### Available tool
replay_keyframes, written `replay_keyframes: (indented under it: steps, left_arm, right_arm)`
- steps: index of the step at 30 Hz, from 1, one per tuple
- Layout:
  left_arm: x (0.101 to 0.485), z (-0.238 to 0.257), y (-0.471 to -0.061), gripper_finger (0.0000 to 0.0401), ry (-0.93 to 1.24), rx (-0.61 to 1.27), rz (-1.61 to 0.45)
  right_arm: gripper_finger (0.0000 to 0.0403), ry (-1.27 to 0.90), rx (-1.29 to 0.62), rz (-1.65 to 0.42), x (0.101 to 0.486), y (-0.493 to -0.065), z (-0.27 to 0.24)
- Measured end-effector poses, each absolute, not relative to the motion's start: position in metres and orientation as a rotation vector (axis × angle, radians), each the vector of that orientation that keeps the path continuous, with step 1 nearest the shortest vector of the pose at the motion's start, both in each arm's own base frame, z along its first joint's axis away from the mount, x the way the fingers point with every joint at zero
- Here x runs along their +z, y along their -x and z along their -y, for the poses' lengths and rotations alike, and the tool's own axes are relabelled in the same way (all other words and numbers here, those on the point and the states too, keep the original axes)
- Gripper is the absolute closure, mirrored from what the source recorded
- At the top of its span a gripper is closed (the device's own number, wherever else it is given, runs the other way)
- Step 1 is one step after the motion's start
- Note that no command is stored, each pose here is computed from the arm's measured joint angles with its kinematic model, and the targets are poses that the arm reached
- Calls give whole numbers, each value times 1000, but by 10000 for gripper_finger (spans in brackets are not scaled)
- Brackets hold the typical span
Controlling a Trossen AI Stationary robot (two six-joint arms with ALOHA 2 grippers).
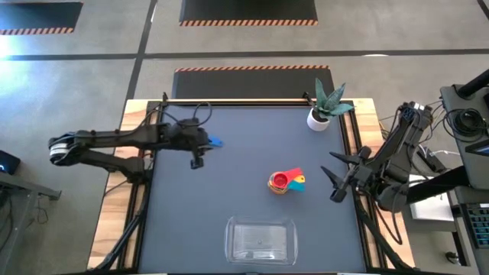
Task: Nest measuring cups in basket
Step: Stack the red measuring cup into the light blue measuring cup
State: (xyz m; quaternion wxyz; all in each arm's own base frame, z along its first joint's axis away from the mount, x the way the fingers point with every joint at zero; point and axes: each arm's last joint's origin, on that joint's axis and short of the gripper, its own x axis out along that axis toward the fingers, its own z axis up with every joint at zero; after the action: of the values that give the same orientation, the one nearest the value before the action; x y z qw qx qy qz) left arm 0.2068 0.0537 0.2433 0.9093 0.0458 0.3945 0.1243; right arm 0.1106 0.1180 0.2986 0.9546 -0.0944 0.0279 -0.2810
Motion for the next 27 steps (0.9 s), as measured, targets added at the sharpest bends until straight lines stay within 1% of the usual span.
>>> replay_keyframes:
  steps: [9,17,20,27]
  left_arm:
    - [201,-66,-179,292,4,349,-935]
    - [178,-74,-168,288,66,410,-1009]
    - [177,-77,-170,276,72,436,-1015]
    - [176,-86,-188,227,8,425,-1043]
  right_arm:
    - [170,197,-583,-62,296,-115,-119]
    - [170,207,-583,-65,296,-115,-119]
    - [170,211,-583,-66,296,-115,-119]
    - [170,207,-583,-65,296,-115,-119]
